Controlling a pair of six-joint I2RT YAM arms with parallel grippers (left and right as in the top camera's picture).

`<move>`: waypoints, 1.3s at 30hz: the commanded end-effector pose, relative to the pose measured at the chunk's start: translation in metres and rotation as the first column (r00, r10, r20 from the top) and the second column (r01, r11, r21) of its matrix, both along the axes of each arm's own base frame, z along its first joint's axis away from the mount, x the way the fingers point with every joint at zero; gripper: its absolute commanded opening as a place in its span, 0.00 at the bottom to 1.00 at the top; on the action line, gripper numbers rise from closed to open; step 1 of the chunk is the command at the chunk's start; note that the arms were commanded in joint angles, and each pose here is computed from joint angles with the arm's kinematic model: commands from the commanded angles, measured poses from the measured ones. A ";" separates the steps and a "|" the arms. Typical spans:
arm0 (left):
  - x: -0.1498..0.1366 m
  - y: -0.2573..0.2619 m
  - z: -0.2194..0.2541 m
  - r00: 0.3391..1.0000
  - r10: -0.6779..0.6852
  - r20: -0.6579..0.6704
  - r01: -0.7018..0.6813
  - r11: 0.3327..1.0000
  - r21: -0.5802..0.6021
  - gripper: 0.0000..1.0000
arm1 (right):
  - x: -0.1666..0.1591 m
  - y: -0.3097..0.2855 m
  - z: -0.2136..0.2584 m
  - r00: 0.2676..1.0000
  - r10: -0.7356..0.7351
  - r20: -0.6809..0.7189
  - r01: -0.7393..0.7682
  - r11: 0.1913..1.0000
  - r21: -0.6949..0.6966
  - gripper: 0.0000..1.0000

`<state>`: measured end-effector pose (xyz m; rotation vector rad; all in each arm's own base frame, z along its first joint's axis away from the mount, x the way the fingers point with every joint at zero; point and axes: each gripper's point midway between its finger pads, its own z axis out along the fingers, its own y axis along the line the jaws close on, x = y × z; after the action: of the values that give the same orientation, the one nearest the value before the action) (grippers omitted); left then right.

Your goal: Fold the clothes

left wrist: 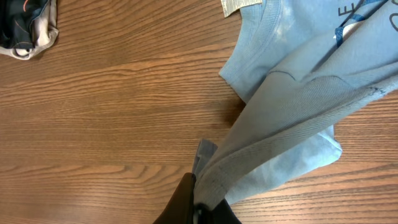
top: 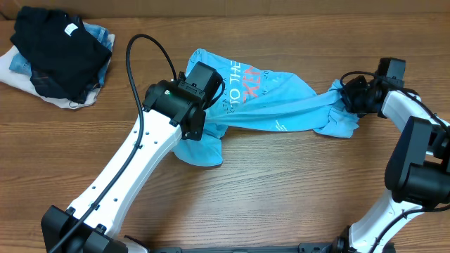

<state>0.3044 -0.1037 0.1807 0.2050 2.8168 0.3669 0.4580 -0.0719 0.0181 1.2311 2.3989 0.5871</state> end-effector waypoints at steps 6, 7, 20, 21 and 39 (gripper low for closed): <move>0.005 0.003 0.005 1.000 0.017 0.025 -0.017 1.000 0.004 0.04 | 0.008 -0.005 -0.001 1.000 -0.008 0.014 0.008 1.000 -0.020 0.29; 0.005 0.003 0.005 1.000 0.017 0.025 -0.018 1.000 0.004 0.04 | 0.008 -0.005 -0.002 1.000 -0.008 0.012 0.008 1.000 -0.020 0.28; 0.005 0.003 0.005 1.000 0.017 0.026 -0.018 1.000 0.002 0.04 | 0.007 -0.005 -0.019 1.000 -0.008 -0.015 0.008 1.000 -0.011 0.04; 0.005 0.003 0.005 1.000 0.017 0.026 -0.017 1.000 0.003 0.04 | 0.008 -0.005 -0.018 1.000 -0.012 -0.012 0.012 1.000 -0.011 0.04; 0.003 0.002 0.057 0.997 0.026 0.068 -0.023 0.999 -0.034 0.04 | -0.005 -0.047 0.122 0.988 -0.098 0.117 0.104 0.994 -0.045 0.04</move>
<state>0.3062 -0.1052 0.2173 0.1934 2.7874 0.3380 0.4457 -0.1092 0.0744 1.3445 2.3464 0.5564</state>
